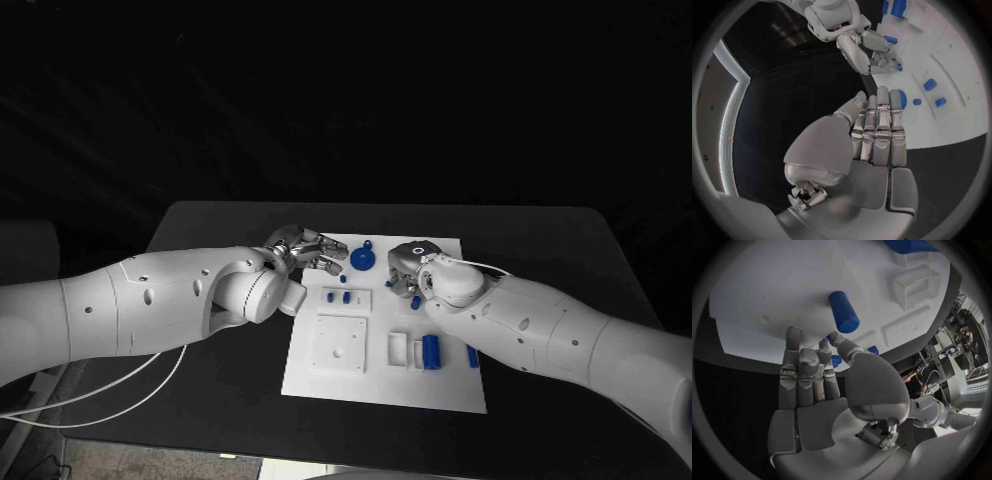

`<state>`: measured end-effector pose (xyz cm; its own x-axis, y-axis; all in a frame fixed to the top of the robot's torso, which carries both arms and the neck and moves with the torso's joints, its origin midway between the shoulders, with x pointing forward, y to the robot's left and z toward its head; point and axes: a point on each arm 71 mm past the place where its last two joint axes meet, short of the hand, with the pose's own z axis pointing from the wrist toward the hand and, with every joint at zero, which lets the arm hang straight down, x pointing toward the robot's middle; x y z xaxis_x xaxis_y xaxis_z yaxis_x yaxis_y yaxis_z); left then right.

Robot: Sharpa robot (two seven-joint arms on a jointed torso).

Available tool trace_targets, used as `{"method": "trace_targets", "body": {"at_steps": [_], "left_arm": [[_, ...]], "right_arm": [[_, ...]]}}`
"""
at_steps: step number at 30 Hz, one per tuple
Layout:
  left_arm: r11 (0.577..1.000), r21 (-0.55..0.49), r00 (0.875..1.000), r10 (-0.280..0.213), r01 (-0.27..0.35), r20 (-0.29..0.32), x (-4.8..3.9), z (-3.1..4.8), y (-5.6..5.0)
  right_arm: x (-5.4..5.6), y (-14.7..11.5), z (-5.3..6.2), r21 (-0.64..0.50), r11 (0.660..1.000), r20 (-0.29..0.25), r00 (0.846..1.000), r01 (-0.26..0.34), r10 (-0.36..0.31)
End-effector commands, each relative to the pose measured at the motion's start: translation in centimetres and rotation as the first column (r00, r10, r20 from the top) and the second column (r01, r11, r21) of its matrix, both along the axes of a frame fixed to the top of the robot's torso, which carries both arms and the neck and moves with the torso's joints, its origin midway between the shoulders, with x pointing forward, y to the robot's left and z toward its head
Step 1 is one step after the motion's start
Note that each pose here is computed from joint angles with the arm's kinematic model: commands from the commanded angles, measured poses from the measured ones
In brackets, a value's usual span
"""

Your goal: Assemble the parts on the task board

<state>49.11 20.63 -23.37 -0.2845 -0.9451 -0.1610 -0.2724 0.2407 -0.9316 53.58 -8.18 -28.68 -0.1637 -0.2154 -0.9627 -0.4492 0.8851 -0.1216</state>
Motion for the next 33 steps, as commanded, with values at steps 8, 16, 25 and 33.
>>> {"method": "trace_targets", "body": {"at_steps": [8,16,25,33], "left_arm": [[1.000,-0.004,1.000,-0.026,0.026,-0.003,-0.06,0.08,-0.3],[1.000,-0.002,1.000,-0.030,0.030,-0.004,-0.05,0.06,-0.4],[0.999,0.001,0.999,-0.037,0.037,-0.005,-0.07,0.05,-0.5],[0.999,0.002,0.999,-0.040,0.040,-0.005,-0.10,0.06,-0.5]], "right_arm": [[-0.9,-1.0,-3.0,-0.117,0.993,-0.113,0.993,0.030,-0.044],[-1.1,-0.8,-3.4,-0.124,0.992,-0.130,0.991,0.015,-0.031],[-1.4,-0.9,-4.2,-0.157,0.988,-0.144,0.989,-0.010,-0.013],[-1.6,-1.1,-4.7,-0.170,0.985,-0.121,0.993,-0.015,-0.006]]}}
